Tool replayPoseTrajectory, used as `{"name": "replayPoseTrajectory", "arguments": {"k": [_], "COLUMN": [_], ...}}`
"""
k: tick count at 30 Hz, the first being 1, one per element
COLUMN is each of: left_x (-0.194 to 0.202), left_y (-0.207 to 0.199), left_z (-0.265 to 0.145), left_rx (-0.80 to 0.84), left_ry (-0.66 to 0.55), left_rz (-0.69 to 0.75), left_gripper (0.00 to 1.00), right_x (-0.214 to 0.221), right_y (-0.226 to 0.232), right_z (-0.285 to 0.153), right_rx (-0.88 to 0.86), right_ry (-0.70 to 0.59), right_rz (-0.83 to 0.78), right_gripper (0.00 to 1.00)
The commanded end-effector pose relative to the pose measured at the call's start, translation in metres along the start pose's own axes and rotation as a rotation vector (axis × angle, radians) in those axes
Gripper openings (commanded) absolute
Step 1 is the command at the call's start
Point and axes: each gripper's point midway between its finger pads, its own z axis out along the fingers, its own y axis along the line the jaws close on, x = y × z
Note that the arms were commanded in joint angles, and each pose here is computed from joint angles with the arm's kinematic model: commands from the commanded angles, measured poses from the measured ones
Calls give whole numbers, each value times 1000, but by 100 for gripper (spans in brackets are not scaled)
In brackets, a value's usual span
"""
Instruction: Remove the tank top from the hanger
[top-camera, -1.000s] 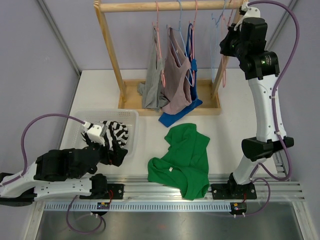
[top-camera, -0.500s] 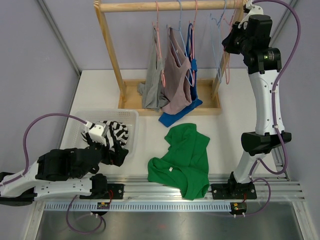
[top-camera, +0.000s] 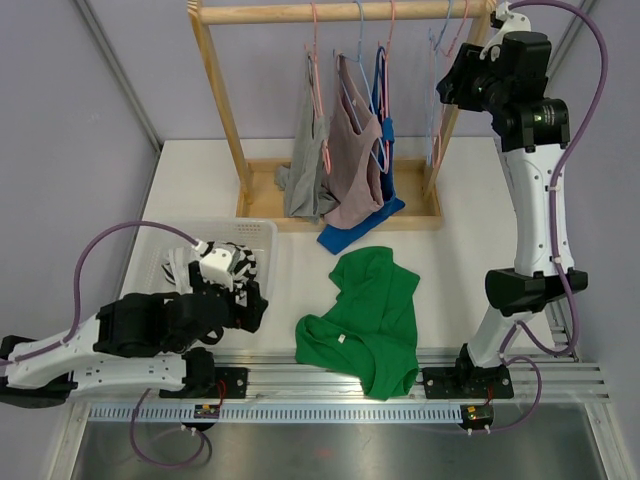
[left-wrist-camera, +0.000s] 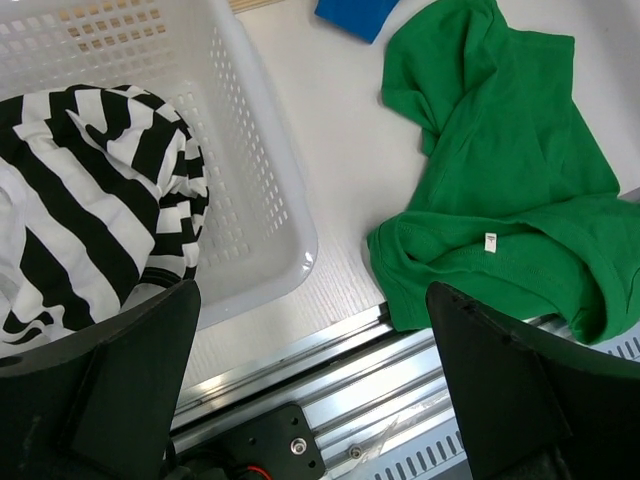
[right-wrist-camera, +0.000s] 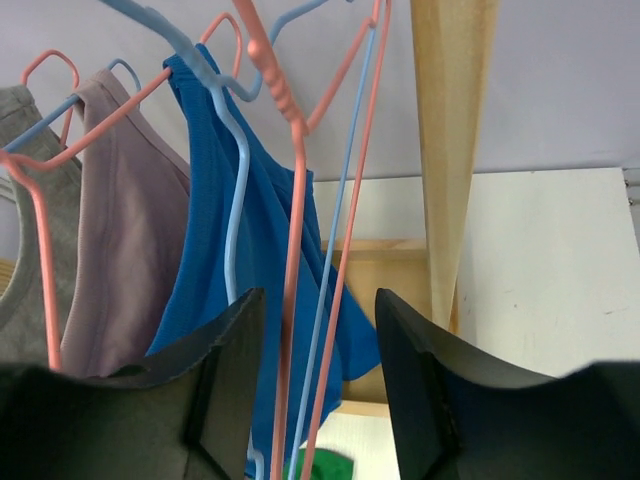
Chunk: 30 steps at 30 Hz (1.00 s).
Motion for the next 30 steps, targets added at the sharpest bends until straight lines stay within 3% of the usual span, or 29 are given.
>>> {"name": "replayPoseTrajectory", "arguments": {"k": [1,5,6,10,12,13,14,16,17,20,22,25,30], "left_x": [-25,-32,-26,-19,-20,-14,-13,1,1,25,37,61,101], "left_y": [-24,-77,-89,-132,-156,-166,-175,-187,-194,-205,-209,-219,-226], "left_z": [3,22,33,57,64,74,78,94,97,120,130,150,183], "left_rx": [57,171,166,225,283,277,289,265,272,238,221,206,145], "left_ry": [-69,-65,-32,-10,-9,14,16,53,54,104,128,170,252], "left_rz": [-35,-32,2,13,8,28,29,62,63,104,114,139,200], "left_gripper": [99,99,99,99,99,99,99,99,99,99,99,99,99], "right_x": [-33,-42,-42,-14,-8,15,18,61,65,113,140,156,169], "right_y": [10,13,18,27,37,36,43,55,66,84,82,78,81], "right_z": [-55,-112,-123,-161,-201,-197,-223,-226,-252,-280,-284,-311,-337], "right_rx": [-26,-30,-63,-135,-196,-210,-251,-361,-435,-614,-631,-638,-665], "right_ry": [-102,-159,-170,-172,-210,-158,-195,-101,-143,-93,-62,-105,-66], "right_rz": [-8,-15,-26,-25,5,25,49,77,84,91,112,121,115], "right_gripper": [58,85,99,99,99,100,99,100,100,99,99,99,99]}}
